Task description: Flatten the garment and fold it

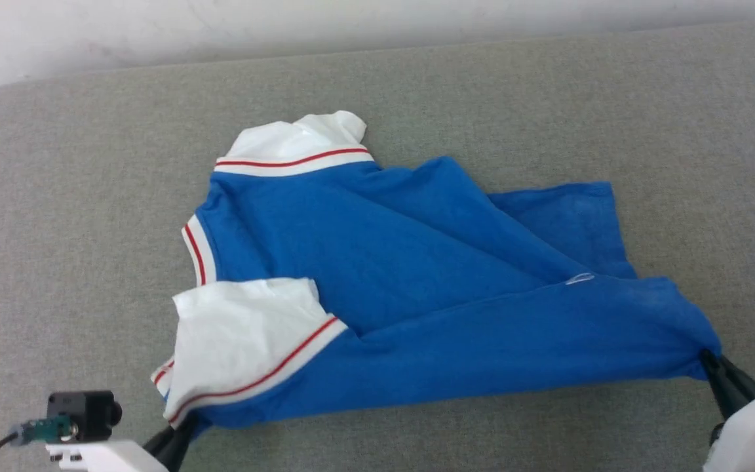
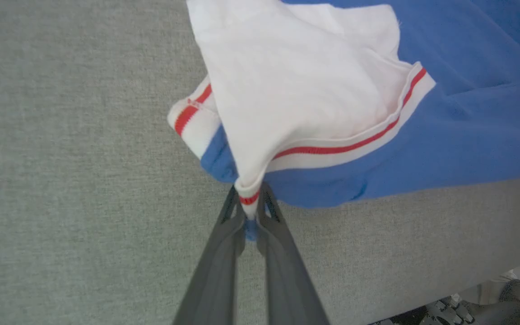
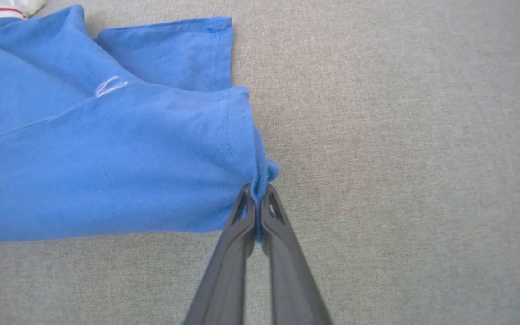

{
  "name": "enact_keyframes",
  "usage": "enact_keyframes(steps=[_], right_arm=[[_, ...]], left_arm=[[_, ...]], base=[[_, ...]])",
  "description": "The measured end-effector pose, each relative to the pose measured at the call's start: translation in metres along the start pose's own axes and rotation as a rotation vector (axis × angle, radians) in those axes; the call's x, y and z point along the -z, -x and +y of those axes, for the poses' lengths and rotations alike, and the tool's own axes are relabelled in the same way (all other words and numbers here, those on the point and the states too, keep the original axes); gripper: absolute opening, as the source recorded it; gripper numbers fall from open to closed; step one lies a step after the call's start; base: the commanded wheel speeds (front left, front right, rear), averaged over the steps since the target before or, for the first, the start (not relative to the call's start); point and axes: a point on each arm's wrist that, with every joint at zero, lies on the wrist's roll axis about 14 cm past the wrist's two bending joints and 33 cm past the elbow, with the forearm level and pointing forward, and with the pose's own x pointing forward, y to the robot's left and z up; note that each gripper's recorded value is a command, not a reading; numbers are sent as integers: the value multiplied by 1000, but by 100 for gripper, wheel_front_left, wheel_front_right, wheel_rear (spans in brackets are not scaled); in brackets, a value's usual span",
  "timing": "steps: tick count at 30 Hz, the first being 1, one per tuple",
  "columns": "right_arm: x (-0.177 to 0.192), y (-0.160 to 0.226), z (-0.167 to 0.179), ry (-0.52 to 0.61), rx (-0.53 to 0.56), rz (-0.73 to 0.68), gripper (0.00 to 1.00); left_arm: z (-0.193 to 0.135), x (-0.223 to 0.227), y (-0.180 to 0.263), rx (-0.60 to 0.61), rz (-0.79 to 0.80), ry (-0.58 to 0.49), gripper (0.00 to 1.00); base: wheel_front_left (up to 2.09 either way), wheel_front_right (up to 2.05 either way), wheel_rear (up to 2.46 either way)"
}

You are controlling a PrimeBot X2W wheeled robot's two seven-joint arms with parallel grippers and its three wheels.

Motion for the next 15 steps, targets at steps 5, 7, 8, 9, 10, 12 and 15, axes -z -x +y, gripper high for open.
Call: enact_keyframes(steps=[5, 7, 8, 9, 10, 12, 15], right_arm=[[7, 1, -1, 4, 2, 37, 0], [11, 1, 0, -6, 0, 53, 0], [14, 1, 0, -8, 0, 66, 0], [16, 1, 0, -11, -2, 73, 0], [19, 1, 1, -16, -3, 84, 0], [23, 1, 0, -19, 1, 100, 0], [28, 1, -1, -20, 3, 120, 0]], left_arm=[[-4, 24, 14, 12, 82, 45, 0], [-5, 33, 19, 16, 108, 72, 0], [-5, 36, 21, 16, 118, 83, 0], [-6, 40, 23, 17, 129, 95, 0], [-6, 43, 25, 18, 138, 109, 0], [-6, 48, 29, 17, 150, 131, 0], [-3, 50, 31, 10, 153, 139, 0]], base=[[0, 0, 0], [0, 0, 0], [0, 0, 0], [0, 0, 0], [0, 0, 0], [0, 0, 0], [0, 0, 0]])
